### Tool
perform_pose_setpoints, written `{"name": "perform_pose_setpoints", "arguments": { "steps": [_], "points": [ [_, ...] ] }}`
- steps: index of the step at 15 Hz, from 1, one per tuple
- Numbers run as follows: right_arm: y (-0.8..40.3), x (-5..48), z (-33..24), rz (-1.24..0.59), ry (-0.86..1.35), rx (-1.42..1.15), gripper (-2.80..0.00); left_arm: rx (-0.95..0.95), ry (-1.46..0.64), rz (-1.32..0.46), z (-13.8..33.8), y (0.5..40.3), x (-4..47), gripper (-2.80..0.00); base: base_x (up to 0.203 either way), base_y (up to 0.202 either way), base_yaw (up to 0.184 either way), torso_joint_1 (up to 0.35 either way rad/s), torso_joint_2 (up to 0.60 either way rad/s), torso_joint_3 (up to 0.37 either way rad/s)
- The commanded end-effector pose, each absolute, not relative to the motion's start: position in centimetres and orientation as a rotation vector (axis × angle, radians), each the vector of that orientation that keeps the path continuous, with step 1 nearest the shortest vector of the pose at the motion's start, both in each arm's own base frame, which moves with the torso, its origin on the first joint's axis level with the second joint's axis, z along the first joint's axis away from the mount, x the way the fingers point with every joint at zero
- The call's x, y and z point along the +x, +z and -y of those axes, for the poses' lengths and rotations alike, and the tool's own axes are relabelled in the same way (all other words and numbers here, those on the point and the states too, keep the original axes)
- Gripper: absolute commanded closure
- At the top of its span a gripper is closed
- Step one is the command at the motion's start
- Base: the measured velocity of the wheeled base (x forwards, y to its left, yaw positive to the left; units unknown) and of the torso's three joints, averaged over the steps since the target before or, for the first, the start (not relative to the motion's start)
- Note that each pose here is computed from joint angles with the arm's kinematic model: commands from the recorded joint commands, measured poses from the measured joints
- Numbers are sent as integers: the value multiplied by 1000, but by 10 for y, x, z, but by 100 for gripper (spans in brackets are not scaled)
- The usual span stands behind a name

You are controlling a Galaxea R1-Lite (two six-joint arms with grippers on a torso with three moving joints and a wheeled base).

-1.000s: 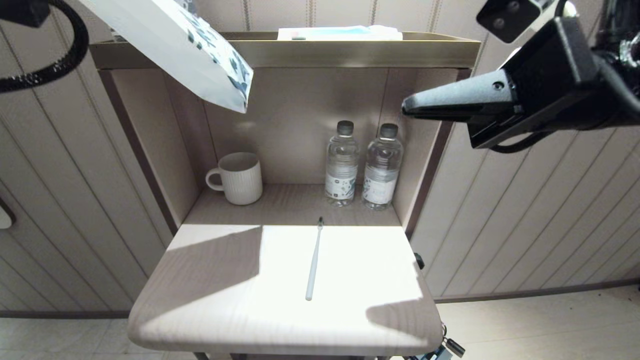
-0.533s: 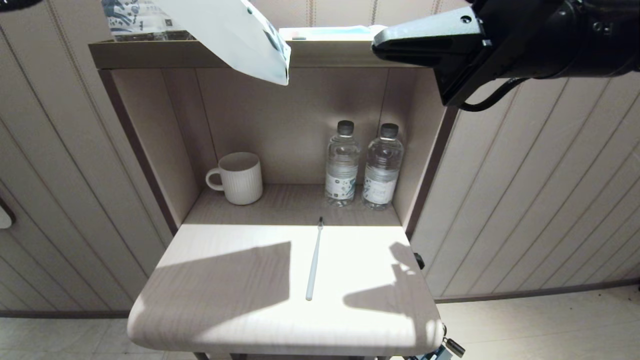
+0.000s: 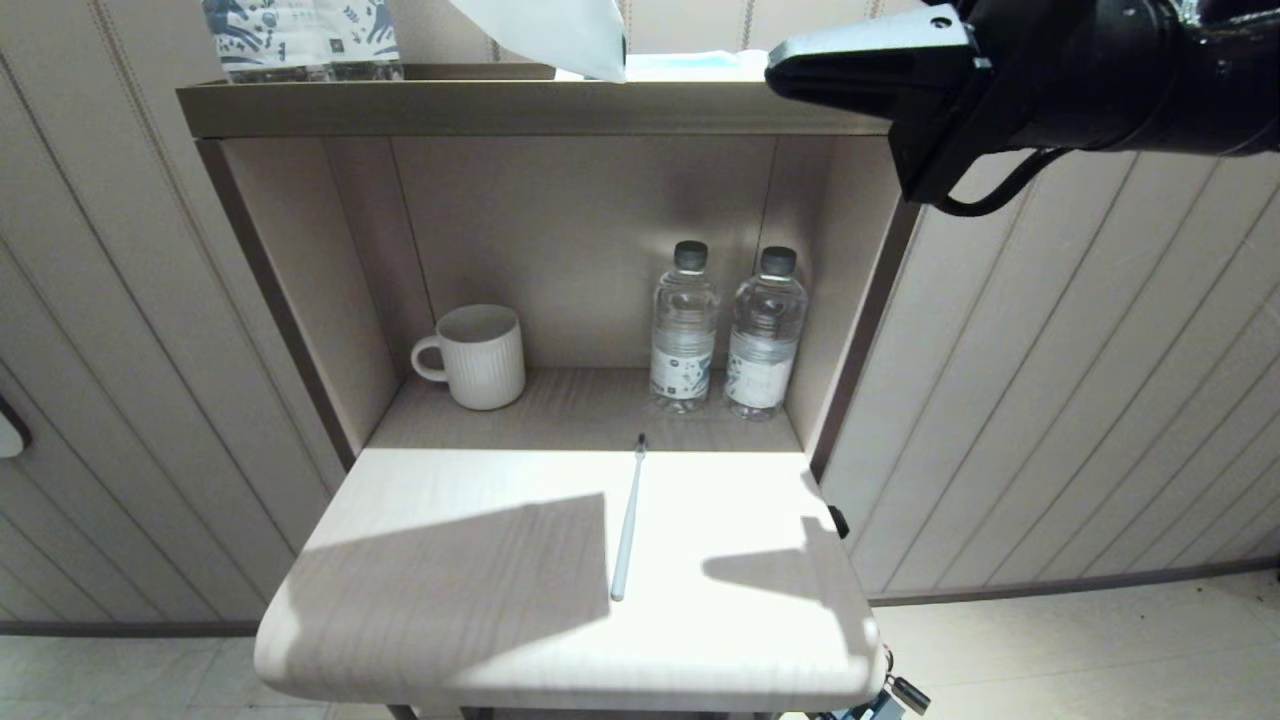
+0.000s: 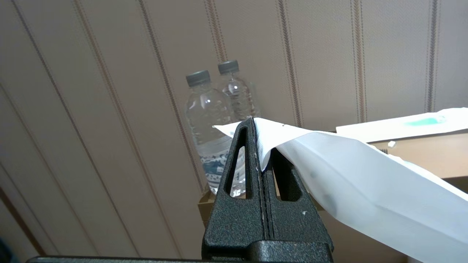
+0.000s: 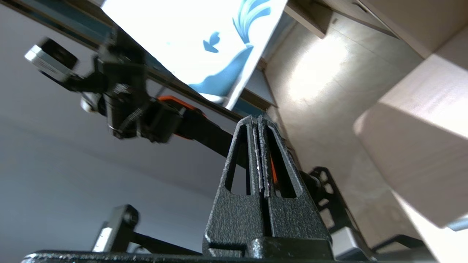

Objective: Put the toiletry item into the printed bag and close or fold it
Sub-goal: Hand it to the other hand

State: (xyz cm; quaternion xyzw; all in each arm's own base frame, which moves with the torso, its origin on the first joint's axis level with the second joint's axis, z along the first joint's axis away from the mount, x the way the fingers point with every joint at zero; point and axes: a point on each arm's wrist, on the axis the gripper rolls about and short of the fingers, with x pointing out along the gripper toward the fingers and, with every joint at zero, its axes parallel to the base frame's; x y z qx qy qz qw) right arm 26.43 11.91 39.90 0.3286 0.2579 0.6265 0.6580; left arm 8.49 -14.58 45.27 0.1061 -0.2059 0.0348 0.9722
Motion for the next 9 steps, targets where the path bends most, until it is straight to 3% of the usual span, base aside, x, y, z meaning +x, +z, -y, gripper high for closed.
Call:
{"name": "perform_pose_setpoints", "arguments": {
  "steps": [1, 4, 7, 8, 9],
  "points": [
    [403, 267, -117, -599, 1427, 813, 0, 225, 76, 405, 152, 452, 87, 0, 0, 0, 0, 0, 0, 0],
    [415, 267, -106, -556, 1458, 919, 0, 208, 67, 374, 161, 455, 84, 0, 0, 0, 0, 0, 0, 0],
    [399, 261, -99, -514, 1500, 947, 0, 230, 64, 358, 169, 454, 83, 0, 0, 0, 0, 0, 0, 0],
    [397, 259, -98, -515, 1521, 964, -280, 221, 66, 362, 171, 457, 84, 0, 0, 0, 0, 0, 0, 0],
    [395, 258, -97, -531, 1537, 987, -280, 210, 62, 366, 173, 460, 83, 0, 0, 0, 0, 0, 0, 0]
  ]
}}
